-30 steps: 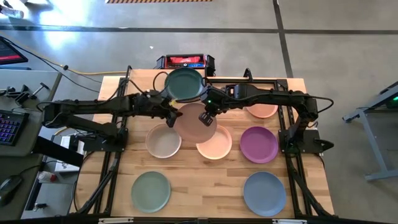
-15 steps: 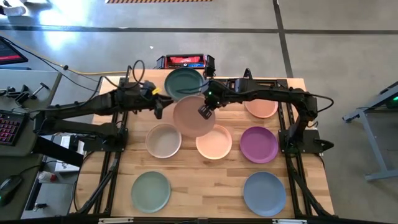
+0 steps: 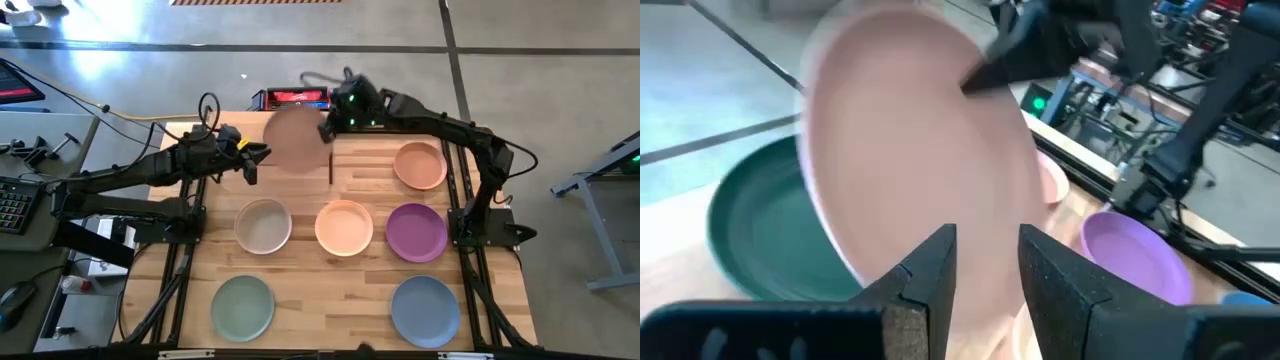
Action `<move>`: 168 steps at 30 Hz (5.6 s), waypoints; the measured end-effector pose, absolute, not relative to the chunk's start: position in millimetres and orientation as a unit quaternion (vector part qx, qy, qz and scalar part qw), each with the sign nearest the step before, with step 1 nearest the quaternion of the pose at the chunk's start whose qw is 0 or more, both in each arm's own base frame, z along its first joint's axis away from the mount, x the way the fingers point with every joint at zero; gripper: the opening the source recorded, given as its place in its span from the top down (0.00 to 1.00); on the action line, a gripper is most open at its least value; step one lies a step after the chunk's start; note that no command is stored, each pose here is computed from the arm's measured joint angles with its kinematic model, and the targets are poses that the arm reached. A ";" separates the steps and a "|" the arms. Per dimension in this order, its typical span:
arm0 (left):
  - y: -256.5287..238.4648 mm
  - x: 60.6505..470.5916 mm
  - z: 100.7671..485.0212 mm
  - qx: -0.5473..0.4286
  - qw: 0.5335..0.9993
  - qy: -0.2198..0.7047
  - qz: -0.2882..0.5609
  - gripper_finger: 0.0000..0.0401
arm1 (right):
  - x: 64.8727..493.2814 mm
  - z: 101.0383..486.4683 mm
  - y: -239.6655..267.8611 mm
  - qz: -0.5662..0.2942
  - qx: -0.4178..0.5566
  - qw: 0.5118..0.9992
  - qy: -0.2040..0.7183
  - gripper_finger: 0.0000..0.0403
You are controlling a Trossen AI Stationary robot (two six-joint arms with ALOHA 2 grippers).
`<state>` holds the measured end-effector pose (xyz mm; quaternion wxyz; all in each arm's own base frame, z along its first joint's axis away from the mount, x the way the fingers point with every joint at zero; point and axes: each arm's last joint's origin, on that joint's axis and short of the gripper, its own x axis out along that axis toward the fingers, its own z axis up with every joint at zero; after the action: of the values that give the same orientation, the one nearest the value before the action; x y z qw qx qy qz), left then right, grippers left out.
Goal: Place and stack plates onto a shelf
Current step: Stack the bottom light brown plate on top the green plate on the shelf, then stack the purple plate on top of the light brown plate on the shelf
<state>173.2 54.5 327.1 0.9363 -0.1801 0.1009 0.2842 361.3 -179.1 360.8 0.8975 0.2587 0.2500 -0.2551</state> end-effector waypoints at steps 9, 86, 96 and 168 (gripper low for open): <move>57.2 171.4 327.1 -0.168 0.922 0.092 0.337 0.76 | 342.5 375.7 -228.7 -0.307 0.285 0.897 0.141 1.00; 58.3 170.4 327.1 -0.179 0.911 0.082 0.362 0.76 | 373.4 317.5 -229.0 -0.271 0.339 0.868 0.242 0.82; 58.4 170.3 327.3 -0.179 0.910 0.081 0.364 0.76 | 370.7 313.7 -227.3 -0.270 0.327 0.864 0.270 0.78; 52.2 163.7 306.0 -0.175 0.909 0.217 0.309 0.76 | 287.4 193.0 57.1 -0.274 0.283 0.625 0.673 0.78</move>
<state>163.7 52.2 306.0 0.9093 -0.1750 0.2168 0.3091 287.4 57.1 193.0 0.6254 0.2829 0.6735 -0.2743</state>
